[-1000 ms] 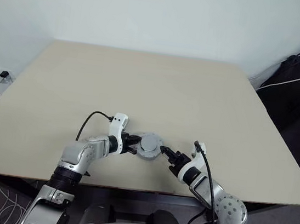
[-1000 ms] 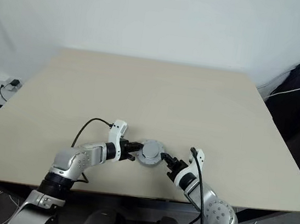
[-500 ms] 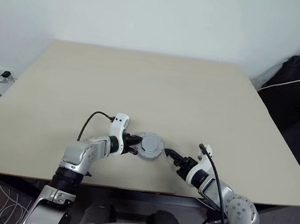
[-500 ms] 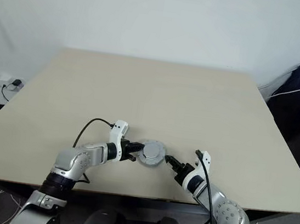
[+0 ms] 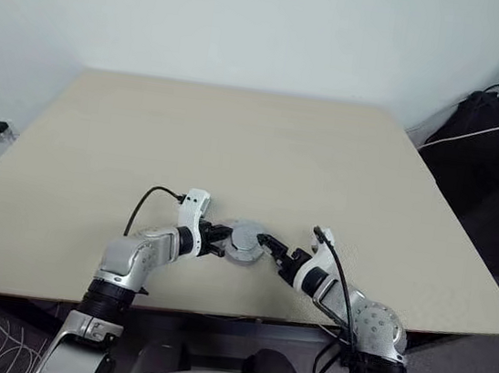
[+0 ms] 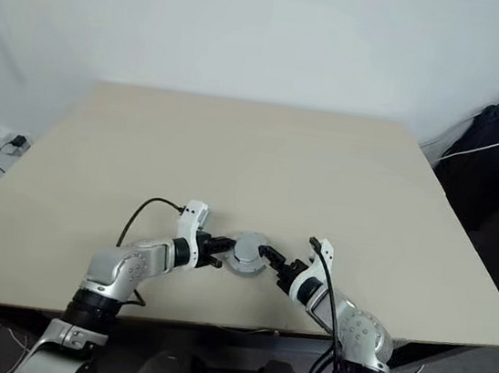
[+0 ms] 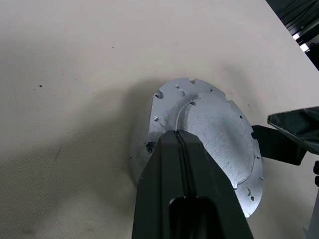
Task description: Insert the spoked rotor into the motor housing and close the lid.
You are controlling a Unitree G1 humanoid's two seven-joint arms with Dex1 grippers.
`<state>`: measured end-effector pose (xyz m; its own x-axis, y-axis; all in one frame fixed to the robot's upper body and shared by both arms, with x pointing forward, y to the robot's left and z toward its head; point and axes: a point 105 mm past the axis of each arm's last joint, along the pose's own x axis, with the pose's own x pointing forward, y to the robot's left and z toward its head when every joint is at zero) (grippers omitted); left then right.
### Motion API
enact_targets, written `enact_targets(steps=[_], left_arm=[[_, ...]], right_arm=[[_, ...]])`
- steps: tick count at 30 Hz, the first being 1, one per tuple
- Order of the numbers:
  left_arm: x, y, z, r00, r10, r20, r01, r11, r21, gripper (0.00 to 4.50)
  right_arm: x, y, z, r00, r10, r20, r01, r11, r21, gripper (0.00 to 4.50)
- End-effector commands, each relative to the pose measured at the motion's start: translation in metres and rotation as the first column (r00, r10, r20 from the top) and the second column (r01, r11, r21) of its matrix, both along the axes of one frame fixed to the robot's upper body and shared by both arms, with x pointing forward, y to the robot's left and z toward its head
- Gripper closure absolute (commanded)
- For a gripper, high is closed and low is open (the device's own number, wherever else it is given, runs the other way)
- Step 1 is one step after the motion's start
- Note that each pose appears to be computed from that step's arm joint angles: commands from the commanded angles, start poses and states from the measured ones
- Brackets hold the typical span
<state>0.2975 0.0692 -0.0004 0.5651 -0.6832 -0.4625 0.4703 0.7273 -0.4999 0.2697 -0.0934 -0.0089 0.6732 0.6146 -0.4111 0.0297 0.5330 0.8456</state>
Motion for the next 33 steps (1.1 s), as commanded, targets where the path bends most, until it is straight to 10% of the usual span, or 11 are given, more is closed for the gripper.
enact_targets(steps=[1, 26, 33], left_arm=[[0.001, -0.003, 0.009, 0.999, -0.009, 0.034, 0.01, 1.0, -0.018, 4.5], [0.003, 0.004, 0.008, 0.999, 0.027, 0.041, -0.026, 0.999, -0.021, 4.5], [0.003, 0.004, 0.008, 0.999, 0.03, 0.039, -0.03, 0.999, -0.021, 4.5]], right_arm=[[-0.011, 0.033, -0.001, 0.993, 0.106, -0.061, -0.098, 0.988, 0.12, 0.04], [-0.028, 0.05, 0.002, 0.978, 0.163, -0.128, -0.122, 0.951, 0.283, 0.04], [-0.028, 0.048, 0.002, 0.98, 0.145, -0.134, -0.103, 0.954, 0.282, 2.25]])
